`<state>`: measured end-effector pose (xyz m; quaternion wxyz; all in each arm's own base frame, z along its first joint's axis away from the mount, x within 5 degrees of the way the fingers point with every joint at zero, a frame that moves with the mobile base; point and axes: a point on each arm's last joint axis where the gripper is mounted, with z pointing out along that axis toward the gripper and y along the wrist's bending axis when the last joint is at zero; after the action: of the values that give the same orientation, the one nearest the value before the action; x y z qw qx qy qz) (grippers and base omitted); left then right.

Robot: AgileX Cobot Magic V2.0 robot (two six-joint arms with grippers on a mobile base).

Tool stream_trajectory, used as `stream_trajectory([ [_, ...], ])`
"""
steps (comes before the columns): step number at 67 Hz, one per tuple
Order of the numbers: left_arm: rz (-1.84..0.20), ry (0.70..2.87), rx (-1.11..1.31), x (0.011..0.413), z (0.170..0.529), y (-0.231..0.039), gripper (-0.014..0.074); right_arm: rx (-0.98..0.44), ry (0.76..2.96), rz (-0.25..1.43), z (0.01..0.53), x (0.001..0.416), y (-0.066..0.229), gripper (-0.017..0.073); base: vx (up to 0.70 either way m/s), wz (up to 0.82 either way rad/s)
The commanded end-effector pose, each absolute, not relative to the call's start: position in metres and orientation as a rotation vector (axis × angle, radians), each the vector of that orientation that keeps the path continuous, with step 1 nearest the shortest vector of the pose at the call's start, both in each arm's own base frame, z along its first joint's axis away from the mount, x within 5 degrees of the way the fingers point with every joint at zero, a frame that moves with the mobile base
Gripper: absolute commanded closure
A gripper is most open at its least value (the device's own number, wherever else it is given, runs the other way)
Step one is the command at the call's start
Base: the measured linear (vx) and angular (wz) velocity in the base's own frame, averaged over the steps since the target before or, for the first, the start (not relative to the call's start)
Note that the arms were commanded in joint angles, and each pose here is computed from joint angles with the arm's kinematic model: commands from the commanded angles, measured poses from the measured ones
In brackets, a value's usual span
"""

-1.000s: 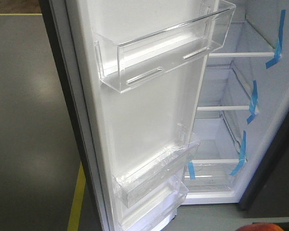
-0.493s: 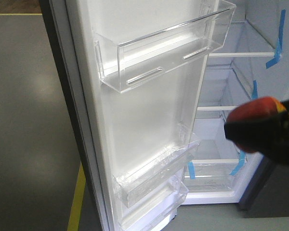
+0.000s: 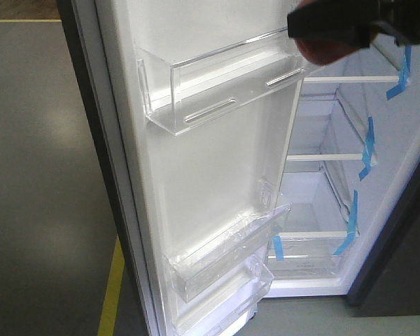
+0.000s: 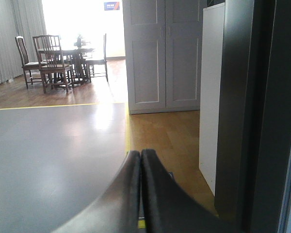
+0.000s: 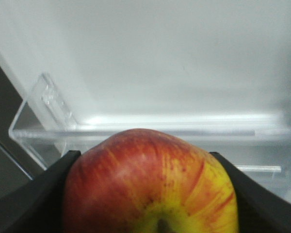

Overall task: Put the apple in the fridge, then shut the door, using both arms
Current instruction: 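Raise the right gripper with the apple over the upper door bin, then lower the apple into the upper door bin and open the right gripper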

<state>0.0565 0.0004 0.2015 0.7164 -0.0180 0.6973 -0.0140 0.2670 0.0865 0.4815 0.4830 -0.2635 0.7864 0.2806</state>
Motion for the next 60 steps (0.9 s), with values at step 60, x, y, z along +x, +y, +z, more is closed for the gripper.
stream_trajectory([
  [60,-0.045,1.439,-0.039,0.054,0.215,0.0,0.06,-0.538,1.805,0.544,0.494,0.358,0.118,0.0339,0.0,0.0],
])
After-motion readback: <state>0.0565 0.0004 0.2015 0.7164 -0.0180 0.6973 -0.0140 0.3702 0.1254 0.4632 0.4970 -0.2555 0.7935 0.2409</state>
